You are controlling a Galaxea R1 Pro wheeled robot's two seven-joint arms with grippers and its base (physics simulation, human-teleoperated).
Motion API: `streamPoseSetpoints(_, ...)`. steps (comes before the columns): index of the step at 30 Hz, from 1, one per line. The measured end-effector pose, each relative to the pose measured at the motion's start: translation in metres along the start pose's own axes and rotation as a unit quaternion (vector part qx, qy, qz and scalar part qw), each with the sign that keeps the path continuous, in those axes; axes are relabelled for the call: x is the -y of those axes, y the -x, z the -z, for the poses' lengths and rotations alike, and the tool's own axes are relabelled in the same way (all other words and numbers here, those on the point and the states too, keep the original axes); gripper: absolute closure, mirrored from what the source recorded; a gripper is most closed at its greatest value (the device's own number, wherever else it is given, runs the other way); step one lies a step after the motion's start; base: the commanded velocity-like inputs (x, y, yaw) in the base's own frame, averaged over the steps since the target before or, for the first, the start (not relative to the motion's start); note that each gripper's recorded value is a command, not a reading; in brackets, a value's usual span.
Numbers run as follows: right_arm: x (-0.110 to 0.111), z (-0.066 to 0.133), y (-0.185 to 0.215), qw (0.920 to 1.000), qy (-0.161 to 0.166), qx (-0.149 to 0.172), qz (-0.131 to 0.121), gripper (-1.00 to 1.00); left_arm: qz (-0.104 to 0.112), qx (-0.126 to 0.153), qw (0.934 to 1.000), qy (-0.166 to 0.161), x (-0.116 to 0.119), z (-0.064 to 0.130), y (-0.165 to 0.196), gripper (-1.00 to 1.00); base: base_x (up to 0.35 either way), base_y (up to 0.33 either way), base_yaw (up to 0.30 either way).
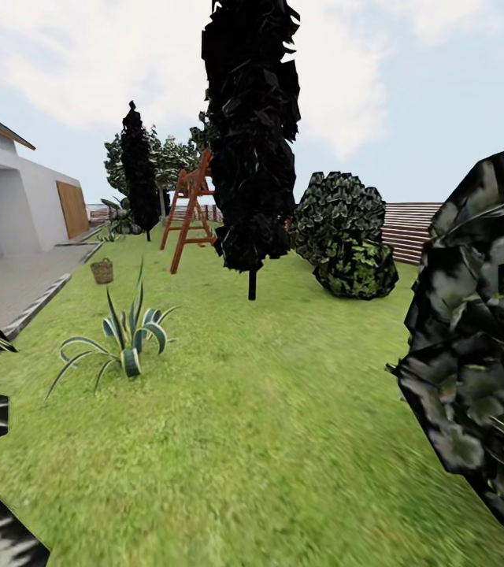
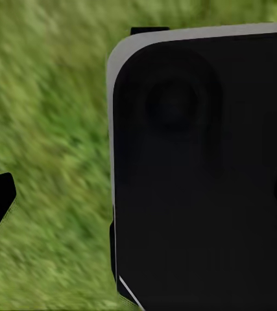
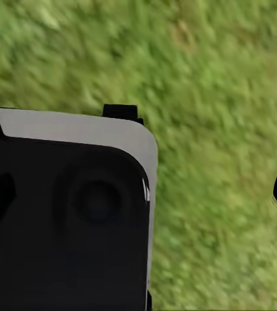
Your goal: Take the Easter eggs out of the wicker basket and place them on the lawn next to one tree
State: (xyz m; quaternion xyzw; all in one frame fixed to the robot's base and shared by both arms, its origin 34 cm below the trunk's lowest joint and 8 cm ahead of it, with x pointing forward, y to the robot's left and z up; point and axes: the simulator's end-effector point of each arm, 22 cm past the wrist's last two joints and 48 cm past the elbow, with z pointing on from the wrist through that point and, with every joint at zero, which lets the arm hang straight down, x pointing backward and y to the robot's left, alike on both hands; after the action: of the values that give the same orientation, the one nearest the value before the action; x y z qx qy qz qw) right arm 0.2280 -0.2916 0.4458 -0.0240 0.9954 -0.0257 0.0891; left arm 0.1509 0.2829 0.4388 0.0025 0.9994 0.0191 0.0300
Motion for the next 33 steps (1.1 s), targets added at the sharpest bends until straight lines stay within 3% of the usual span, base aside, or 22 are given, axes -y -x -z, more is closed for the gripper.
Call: streamPoseSetpoints(33, 0.0000, 0.0000, -0.0003, 1.0000, 0.000, -0.001, -0.001, -1.00, 0.000, 0.000, 1.0000, 0.000, 0.0000, 0.0000, -0.0001, -1.00, 0.342, 0.000, 0.102)
